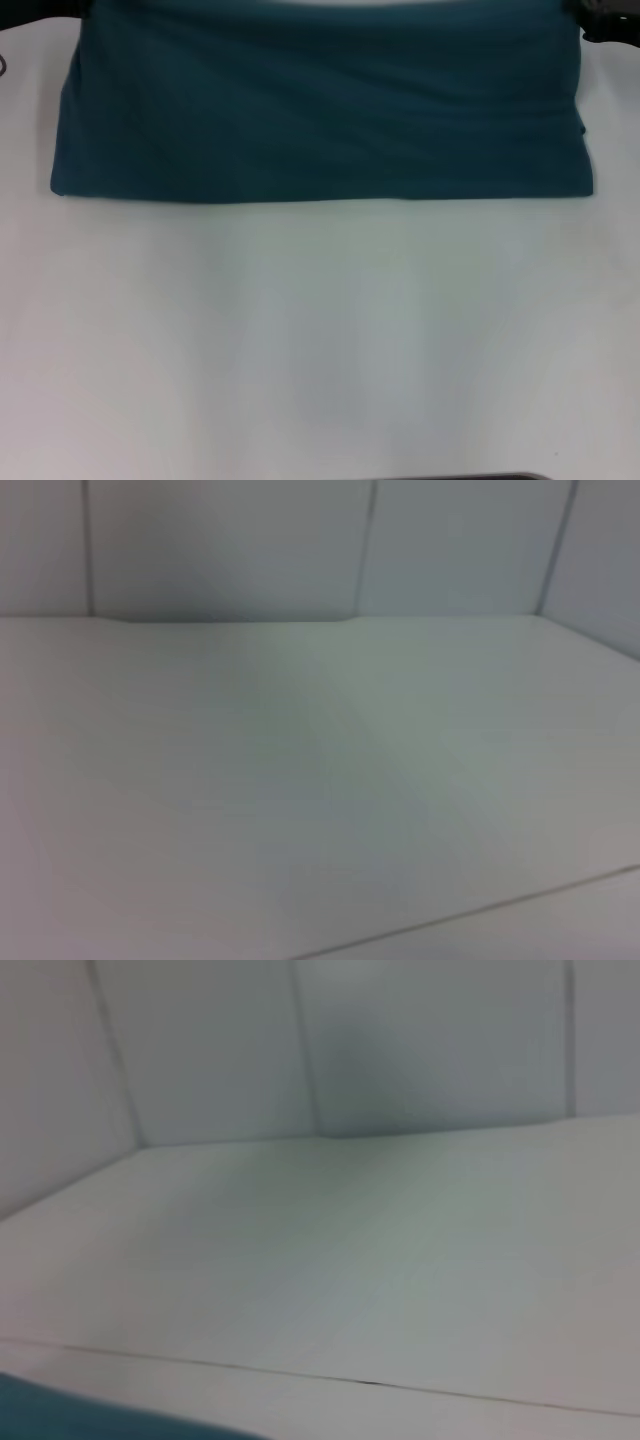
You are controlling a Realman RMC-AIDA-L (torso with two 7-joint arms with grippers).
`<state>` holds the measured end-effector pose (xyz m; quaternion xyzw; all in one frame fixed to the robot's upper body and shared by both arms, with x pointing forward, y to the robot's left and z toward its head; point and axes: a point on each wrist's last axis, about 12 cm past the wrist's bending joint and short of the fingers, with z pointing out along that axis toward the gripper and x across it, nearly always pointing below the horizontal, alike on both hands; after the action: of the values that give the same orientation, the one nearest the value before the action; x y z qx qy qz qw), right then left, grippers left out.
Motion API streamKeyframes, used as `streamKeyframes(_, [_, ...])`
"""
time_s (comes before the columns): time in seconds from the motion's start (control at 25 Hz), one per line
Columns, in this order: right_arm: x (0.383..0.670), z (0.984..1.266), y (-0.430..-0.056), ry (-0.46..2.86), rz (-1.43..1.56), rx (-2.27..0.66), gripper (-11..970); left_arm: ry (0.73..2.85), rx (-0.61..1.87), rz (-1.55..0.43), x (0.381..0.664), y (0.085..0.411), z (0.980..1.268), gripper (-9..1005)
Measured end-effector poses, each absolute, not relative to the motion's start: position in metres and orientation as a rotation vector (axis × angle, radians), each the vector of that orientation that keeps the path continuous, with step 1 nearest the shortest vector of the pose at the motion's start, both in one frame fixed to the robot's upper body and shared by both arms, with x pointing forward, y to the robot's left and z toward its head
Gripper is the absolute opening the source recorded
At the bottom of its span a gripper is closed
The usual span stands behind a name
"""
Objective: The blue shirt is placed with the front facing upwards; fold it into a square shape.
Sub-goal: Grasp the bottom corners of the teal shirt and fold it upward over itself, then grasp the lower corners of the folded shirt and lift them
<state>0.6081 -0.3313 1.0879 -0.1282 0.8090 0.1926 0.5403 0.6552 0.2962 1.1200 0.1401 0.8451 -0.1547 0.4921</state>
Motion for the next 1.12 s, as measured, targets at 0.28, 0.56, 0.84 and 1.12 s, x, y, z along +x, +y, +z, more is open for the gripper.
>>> streamKeyframes(0.28, [0.615, 1.082, -0.336, 1.944, 0.38, -0.196, 109, 2.058, 0.261, -0.297, 0.656, 0.295, 1.11, 154])
streamKeyframes(0.56, [0.62, 1.078, -0.341, 1.955, 0.307, -0.111, 178, 2.059, 0.204, -0.246, 0.655, 0.295, 1.104, 381])
streamKeyframes(0.84, [0.608, 1.074, -0.348, 1.939, 0.349, -0.094, 488, 2.069, 0.192, -0.268, 0.649, 0.299, 1.1, 548])
streamKeyframes(1.12, [0.576, 1.066, -0.359, 1.927, 0.459, -0.129, 634, 2.062, 0.205, -0.391, 0.634, 0.306, 1.106, 714])
